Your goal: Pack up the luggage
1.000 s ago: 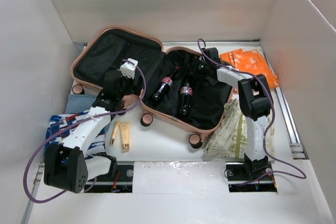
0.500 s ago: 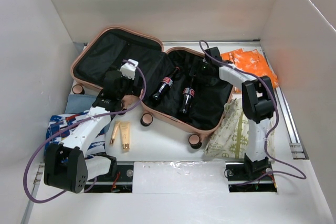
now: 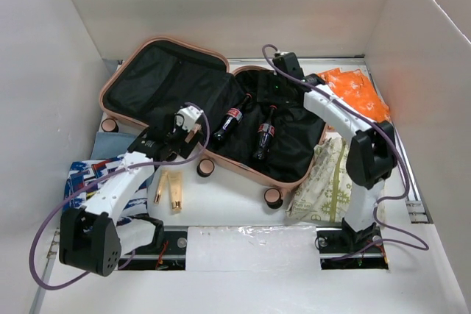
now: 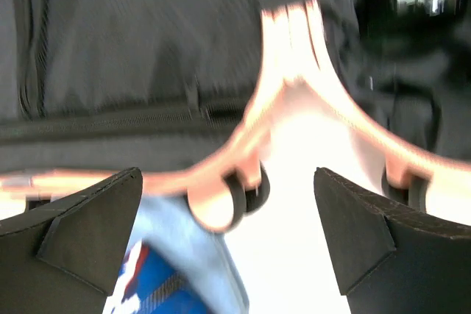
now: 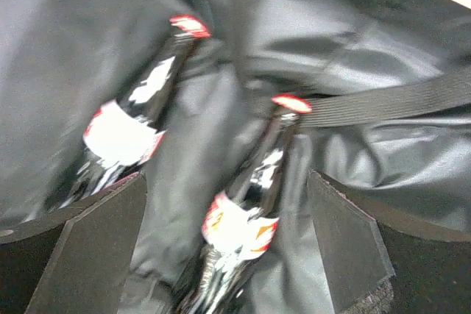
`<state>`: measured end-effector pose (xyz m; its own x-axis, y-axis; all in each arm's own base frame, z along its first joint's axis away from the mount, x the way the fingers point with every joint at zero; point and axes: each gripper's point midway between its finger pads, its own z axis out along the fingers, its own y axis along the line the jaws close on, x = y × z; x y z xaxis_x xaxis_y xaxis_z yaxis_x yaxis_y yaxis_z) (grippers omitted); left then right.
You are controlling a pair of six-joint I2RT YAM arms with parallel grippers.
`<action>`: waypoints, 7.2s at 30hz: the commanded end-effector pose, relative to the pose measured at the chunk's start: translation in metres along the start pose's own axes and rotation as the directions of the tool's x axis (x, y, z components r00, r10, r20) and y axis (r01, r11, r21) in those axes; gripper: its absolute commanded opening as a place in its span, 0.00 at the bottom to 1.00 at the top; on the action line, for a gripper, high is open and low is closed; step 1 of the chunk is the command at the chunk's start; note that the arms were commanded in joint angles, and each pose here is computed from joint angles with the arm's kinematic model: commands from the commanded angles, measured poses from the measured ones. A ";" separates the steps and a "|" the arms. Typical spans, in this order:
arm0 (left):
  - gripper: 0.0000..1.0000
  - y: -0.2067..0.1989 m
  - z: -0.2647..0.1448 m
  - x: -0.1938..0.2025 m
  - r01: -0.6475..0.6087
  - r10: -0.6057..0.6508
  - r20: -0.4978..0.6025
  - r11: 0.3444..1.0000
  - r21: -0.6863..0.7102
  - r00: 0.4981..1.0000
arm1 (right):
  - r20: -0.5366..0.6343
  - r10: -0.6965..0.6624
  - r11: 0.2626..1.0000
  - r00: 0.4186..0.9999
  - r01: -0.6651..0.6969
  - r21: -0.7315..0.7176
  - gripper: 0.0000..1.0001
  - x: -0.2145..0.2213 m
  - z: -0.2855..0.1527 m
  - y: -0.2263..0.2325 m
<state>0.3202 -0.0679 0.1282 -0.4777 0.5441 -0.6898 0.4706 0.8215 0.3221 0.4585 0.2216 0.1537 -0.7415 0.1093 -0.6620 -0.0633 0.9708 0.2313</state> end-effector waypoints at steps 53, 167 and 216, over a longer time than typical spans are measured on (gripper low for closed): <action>1.00 -0.092 -0.077 0.097 0.651 -0.655 -0.542 0.720 -0.239 0.526 | 0.026 -0.086 0.992 0.996 0.083 0.099 0.94 0.122 -0.196 0.004; 1.00 0.166 -0.240 -0.032 0.743 -0.601 0.451 0.431 -0.512 0.660 | -0.153 -0.261 0.960 0.953 0.241 -0.141 0.00 0.333 -0.049 0.298; 1.00 0.174 -0.228 -0.032 0.727 -0.616 0.418 0.422 -0.542 0.668 | 0.064 0.251 0.918 0.966 -0.259 0.300 0.06 0.133 0.036 0.081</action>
<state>0.2466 0.0945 0.3544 -0.3092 -0.2253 -0.9239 -0.5430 0.8394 -0.0230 0.3837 0.3147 0.0629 -0.6556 0.3809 -0.6520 0.3774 0.9132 0.1540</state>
